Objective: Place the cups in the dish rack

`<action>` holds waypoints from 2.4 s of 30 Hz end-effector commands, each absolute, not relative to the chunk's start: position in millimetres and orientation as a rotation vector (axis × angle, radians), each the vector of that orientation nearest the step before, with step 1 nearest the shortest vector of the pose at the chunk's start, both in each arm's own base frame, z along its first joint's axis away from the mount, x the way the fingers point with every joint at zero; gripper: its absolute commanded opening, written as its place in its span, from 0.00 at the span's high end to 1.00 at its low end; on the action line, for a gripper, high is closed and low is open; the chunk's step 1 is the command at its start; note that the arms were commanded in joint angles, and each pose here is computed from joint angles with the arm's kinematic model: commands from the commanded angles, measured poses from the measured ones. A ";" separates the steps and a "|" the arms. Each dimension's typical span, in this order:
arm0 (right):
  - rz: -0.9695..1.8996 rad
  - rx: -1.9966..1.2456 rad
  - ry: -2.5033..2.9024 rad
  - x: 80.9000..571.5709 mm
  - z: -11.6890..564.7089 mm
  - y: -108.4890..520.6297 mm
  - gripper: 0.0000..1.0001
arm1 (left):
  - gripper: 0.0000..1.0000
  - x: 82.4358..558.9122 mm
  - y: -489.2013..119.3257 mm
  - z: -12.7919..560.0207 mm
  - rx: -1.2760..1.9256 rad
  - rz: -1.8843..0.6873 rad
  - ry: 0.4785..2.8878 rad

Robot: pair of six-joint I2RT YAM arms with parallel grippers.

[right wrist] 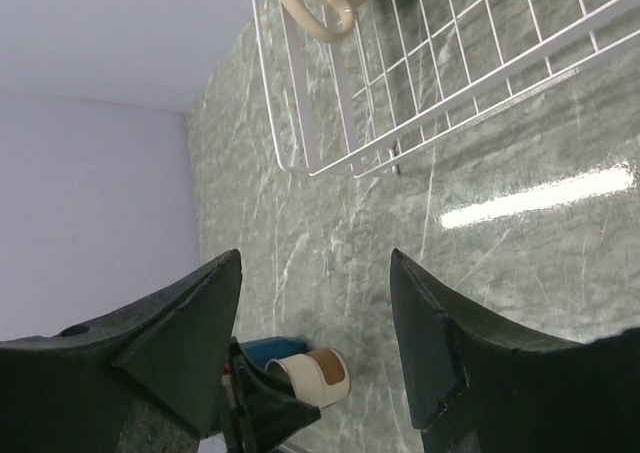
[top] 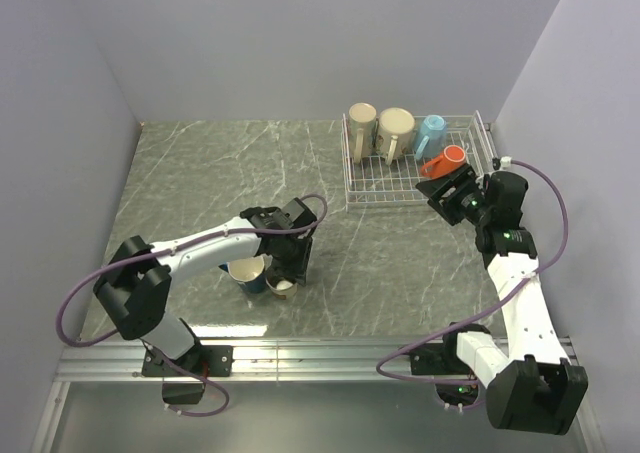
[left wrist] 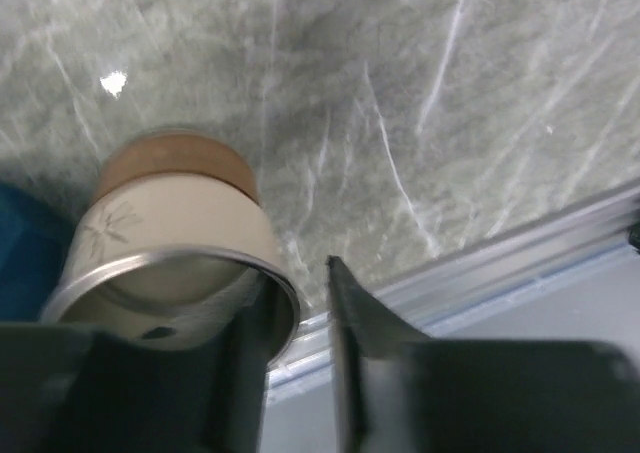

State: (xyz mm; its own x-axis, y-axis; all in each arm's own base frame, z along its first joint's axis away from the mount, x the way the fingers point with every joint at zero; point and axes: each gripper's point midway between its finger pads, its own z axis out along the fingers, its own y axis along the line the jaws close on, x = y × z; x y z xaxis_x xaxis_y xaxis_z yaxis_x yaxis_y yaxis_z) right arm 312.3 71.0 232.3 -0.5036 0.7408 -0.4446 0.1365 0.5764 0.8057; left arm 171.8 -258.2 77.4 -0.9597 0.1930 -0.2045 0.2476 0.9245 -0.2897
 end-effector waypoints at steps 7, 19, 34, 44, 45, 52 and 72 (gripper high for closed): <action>0.953 0.702 1.933 309.2 258.8 73.9 0.32 | 0.98 196.8 -279.1 96.1 0.372 -0.491 2.822; 1.308 0.362 1.875 304.7 376.1 139.8 0.28 | 1.00 264.9 -313.2 327.4 0.321 -1.358 2.119; 1.624 0.205 1.887 279.8 383.2 224.0 0.21 | 0.99 235.2 -296.5 422.9 0.393 -2.045 1.438; 1.803 0.162 1.761 275.9 407.2 239.6 0.20 | 1.00 238.0 -294.9 415.0 0.352 -2.030 1.432; 1.835 0.151 1.730 273.3 413.0 240.6 0.19 | 0.99 239.1 -293.2 417.7 0.342 -2.029 1.404; 1.988 0.171 1.649 265.0 429.4 242.6 0.15 | 0.99 244.8 -290.2 418.1 0.279 -2.034 1.370; 1.883 0.132 2.060 266.6 374.5 280.8 0.12 | 1.00 259.2 -290.7 420.7 0.421 -1.598 1.500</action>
State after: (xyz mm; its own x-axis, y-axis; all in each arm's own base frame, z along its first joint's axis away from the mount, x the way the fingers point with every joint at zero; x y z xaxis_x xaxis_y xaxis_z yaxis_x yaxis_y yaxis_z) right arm 275.3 277.8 369.0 -0.9205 0.3570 -0.1590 -0.1315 0.1001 0.9862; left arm 261.3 -299.0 398.1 -0.6723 -0.3296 -0.6628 0.6895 0.0471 -0.7228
